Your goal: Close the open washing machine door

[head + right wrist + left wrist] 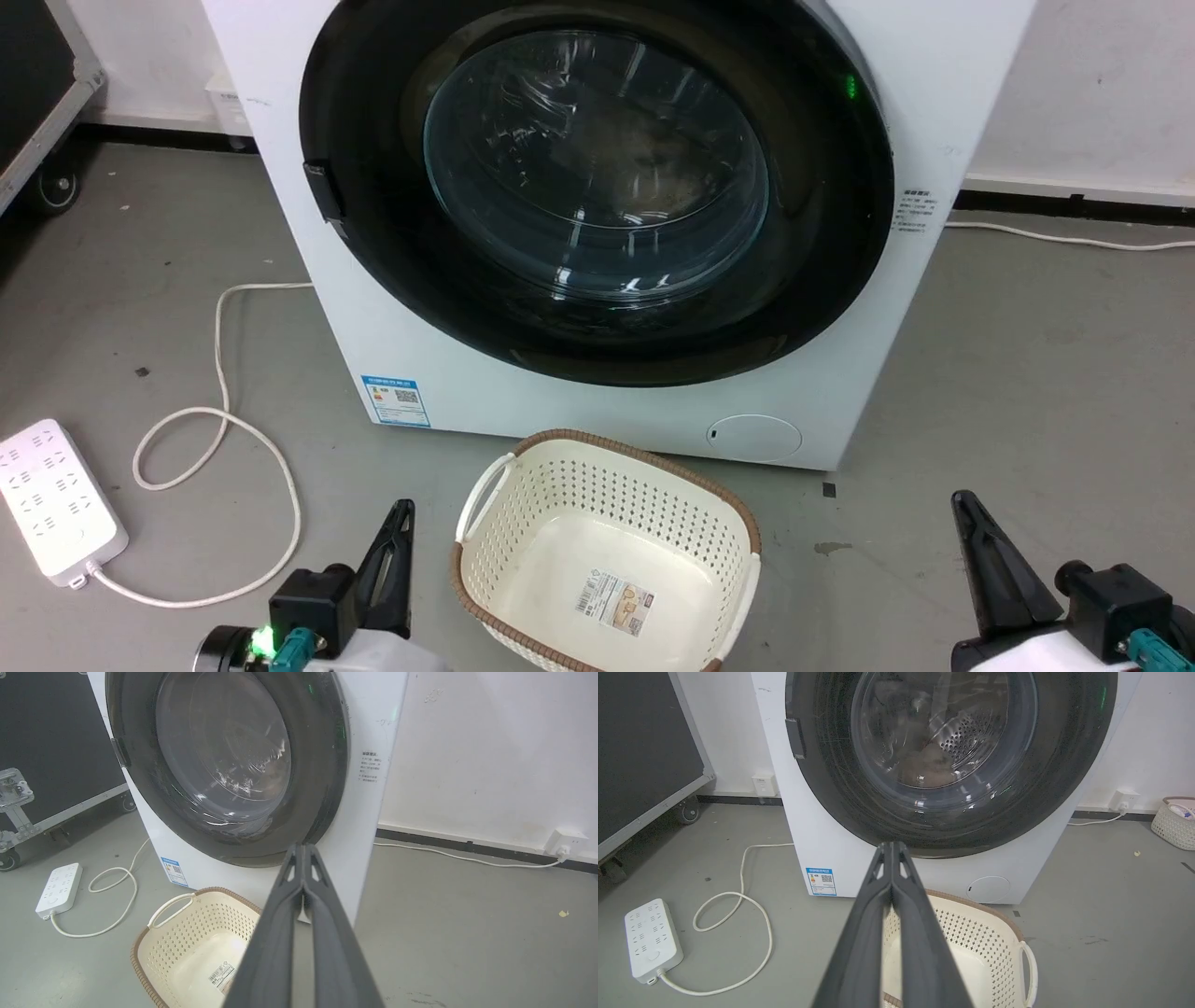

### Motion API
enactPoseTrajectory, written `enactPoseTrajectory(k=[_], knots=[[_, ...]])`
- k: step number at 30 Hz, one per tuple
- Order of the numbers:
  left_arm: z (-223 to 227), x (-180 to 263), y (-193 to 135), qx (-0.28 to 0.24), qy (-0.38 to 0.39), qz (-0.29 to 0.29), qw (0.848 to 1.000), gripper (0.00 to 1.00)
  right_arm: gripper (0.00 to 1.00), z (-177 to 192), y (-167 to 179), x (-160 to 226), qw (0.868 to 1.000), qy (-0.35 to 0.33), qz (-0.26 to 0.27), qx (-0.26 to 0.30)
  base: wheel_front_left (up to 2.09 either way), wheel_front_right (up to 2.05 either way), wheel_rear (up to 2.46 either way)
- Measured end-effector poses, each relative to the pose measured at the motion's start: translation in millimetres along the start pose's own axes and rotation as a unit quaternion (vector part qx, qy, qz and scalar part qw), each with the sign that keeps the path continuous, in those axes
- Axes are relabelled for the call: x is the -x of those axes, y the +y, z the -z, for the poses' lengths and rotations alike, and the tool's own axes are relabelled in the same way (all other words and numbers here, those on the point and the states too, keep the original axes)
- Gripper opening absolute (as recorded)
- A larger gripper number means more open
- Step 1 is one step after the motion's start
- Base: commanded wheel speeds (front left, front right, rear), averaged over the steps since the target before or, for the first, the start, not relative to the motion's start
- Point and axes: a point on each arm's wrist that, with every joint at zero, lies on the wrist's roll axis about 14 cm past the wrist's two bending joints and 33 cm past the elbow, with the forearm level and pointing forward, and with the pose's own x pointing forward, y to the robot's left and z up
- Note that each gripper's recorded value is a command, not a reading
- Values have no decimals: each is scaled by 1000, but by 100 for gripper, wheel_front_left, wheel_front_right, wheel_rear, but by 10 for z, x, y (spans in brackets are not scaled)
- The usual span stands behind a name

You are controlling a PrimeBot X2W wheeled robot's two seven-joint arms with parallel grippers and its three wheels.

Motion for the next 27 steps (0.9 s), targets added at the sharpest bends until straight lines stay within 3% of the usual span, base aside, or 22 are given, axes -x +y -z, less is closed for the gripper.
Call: enactPoseTrajectory(k=[27], knots=[[-69,-66,25,-16,4,-7,1000,0,0,-16,26,-33,1000,12,-4,10,0,0,0]])
